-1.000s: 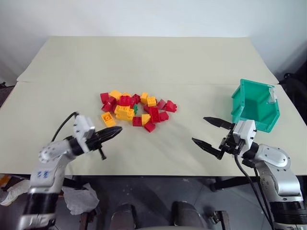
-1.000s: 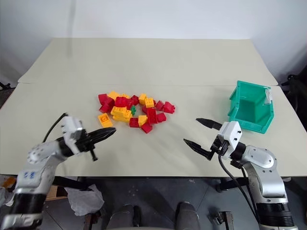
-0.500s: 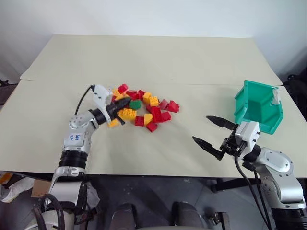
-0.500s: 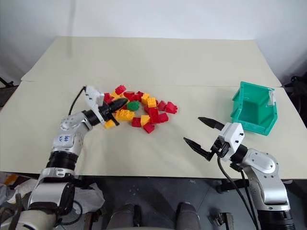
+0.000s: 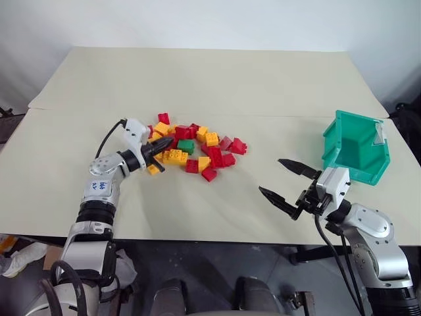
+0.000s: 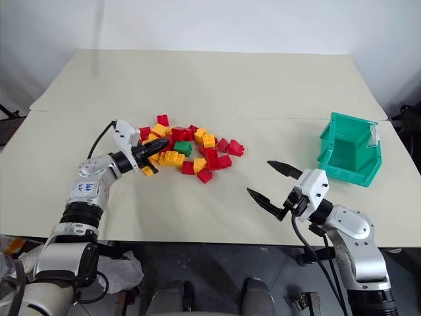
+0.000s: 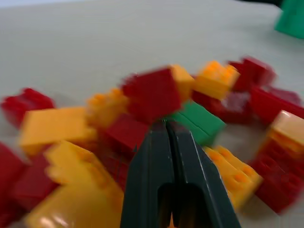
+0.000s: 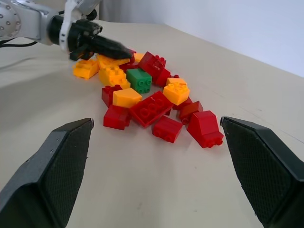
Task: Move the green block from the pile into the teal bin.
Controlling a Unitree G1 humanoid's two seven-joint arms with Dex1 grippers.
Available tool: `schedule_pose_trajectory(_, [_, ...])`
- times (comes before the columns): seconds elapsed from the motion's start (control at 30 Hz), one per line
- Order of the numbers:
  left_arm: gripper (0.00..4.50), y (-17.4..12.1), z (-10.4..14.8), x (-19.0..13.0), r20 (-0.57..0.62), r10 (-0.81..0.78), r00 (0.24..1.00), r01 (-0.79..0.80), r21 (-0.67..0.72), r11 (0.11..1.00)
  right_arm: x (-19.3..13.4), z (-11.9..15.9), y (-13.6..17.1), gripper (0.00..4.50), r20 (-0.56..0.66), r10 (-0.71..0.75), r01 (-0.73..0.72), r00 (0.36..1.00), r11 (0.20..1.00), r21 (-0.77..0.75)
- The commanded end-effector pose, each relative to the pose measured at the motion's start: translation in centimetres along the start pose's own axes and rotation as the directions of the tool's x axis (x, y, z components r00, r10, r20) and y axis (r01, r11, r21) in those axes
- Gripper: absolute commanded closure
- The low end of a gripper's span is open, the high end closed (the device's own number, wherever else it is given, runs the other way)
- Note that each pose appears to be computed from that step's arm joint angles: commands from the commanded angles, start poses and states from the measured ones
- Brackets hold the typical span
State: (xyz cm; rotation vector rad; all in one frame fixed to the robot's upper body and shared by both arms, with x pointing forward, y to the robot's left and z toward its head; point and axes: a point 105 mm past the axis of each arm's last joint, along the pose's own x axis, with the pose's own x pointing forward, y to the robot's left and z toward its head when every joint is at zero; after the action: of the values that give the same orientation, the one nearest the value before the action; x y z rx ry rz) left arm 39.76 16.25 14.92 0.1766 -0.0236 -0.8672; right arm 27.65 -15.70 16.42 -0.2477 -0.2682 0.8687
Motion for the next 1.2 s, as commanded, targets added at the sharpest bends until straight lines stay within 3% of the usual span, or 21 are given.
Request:
schedule_pose_trajectory(0.03, [4.46,-2.5,0.7,-0.3,-0.057,-0.191,0.98,0.196,0.108,0.975,0.2,1.2,0.3,0.0,0.038,0.006,-0.005,0.999,1.0,-0.024])
schedule_pose_trajectory(0.2, [4.46,-3.9,0.6,0.4,-0.087,-0.268,0.959,0.275,0.09,0.957,0.1,1.2,0.3,0.0,0.038,0.003,-0.002,0.999,1.0,-0.024])
schedule_pose_trajectory(0.47, [4.46,-0.1,3.0,4.2,0.022,-0.006,1.0,0.005,0.013,1.0,0.1,1.3,0.3,0.0,0.04,-0.005,0.006,0.999,1.0,-0.025])
schedule_pose_trajectory(0.67, [4.46,3.0,2.4,5.4,-0.071,0.205,0.976,-0.207,-0.021,0.978,0.2,1.6,0.4,0.0,0.044,-0.015,0.016,0.999,0.999,-0.028])
schedule_pose_trajectory(0.87, [4.46,5.0,1.4,3.8,-0.143,0.295,0.945,-0.292,0.04,0.955,0.2,1.7,0.6,0.0,0.045,-0.027,0.028,0.999,0.999,-0.026])
schedule_pose_trajectory(1.07, [4.46,2.7,4.6,-0.8,0.079,0.018,0.997,-0.029,0.144,0.989,-0.1,2.0,0.5,0.0,0.048,-0.035,0.036,0.998,0.999,-0.031])
schedule_pose_trajectory(1.2, [4.46,2.5,5.7,-5.9,0.153,-0.02,0.988,0.004,0.107,0.994,-0.2,1.9,0.3,0.0,0.037,-0.008,0.01,0.999,0.999,-0.044])
